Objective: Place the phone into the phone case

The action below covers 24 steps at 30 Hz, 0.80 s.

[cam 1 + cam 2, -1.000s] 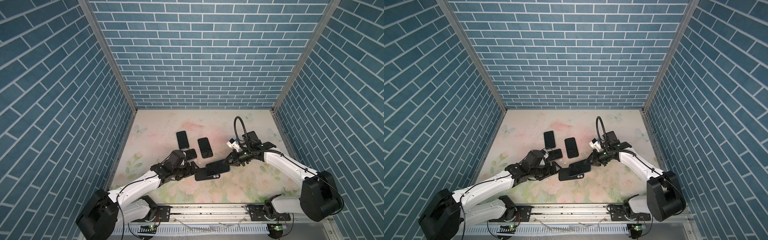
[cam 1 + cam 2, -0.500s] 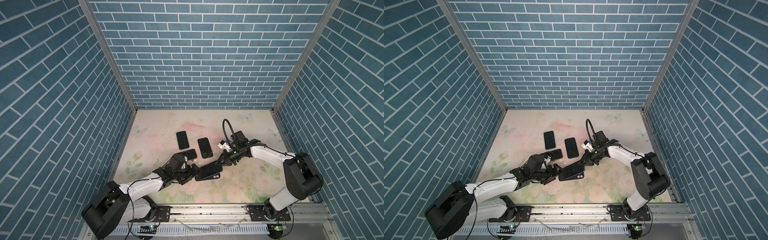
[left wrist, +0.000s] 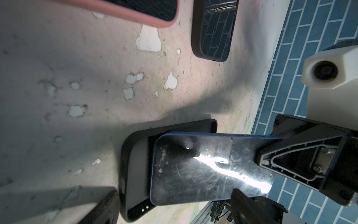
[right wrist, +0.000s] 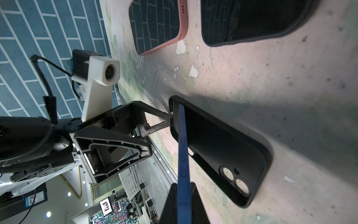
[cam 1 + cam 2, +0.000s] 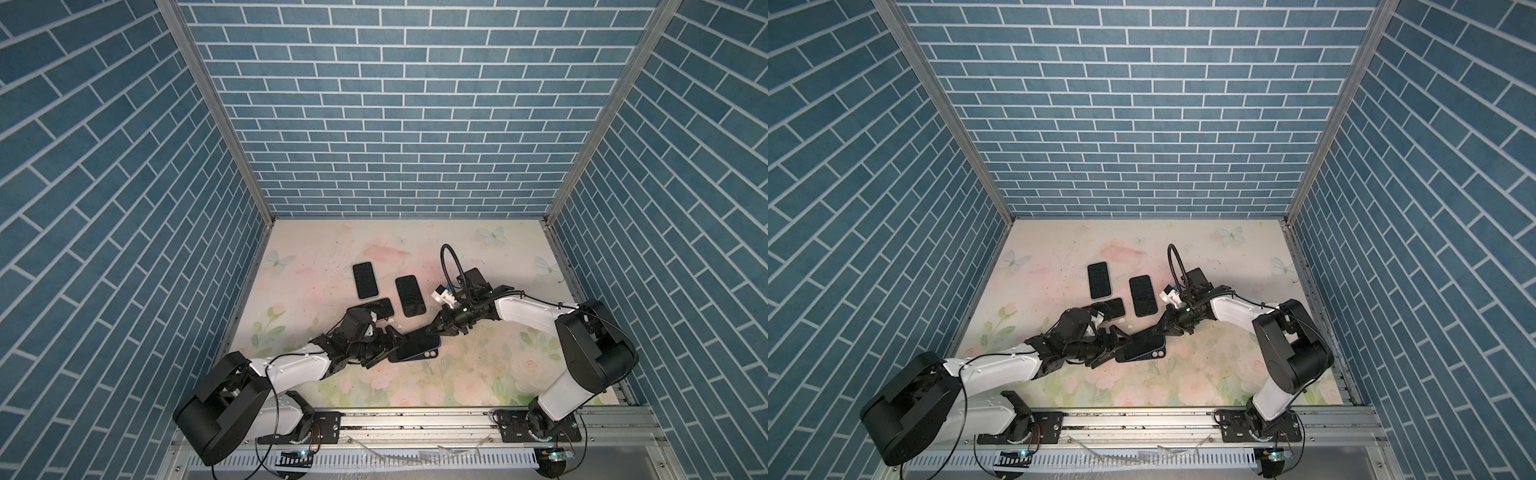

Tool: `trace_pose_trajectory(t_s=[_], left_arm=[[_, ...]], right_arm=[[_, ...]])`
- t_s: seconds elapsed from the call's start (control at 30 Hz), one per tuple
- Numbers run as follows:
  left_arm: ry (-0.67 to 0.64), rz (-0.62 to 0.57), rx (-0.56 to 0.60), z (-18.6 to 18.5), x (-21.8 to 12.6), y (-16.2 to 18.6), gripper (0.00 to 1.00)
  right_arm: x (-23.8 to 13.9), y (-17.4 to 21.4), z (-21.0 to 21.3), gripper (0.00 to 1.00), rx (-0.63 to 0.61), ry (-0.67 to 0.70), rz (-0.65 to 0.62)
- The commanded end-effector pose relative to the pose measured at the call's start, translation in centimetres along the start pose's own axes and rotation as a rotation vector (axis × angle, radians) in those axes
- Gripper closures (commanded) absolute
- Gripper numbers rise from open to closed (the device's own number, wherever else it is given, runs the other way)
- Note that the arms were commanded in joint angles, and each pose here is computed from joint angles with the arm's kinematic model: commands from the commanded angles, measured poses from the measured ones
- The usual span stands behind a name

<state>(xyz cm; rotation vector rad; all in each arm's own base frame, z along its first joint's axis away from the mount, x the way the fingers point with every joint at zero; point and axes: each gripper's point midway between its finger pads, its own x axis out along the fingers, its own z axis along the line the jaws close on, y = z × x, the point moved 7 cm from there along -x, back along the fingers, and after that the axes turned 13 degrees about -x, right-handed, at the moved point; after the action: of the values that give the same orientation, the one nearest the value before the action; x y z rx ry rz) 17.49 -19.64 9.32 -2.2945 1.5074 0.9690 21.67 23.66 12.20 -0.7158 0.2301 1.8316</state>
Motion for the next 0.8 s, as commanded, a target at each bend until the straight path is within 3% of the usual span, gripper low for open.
trace_pose_trajectory(t_s=[0.0, 0.2, 0.77], left_arm=[[-0.026, 0.007, -0.011, 0.4, 0.4, 0.1, 0.09], [-0.032, 0.006, -0.011, 0.6, 0.4, 0.2, 0.09], [-0.041, -0.012, -0.001, 0.8, 0.4, 0.0, 0.09]], right_arm=[[1.2, 0.8, -1.6, 1.0, 0.017, 0.098, -0.001], [2.5, 1.8, -2.5, 1.0, 0.027, 0.115, -0.013], [6.2, 5.4, -5.2, 1.0, 0.087, 0.168, 0.11]])
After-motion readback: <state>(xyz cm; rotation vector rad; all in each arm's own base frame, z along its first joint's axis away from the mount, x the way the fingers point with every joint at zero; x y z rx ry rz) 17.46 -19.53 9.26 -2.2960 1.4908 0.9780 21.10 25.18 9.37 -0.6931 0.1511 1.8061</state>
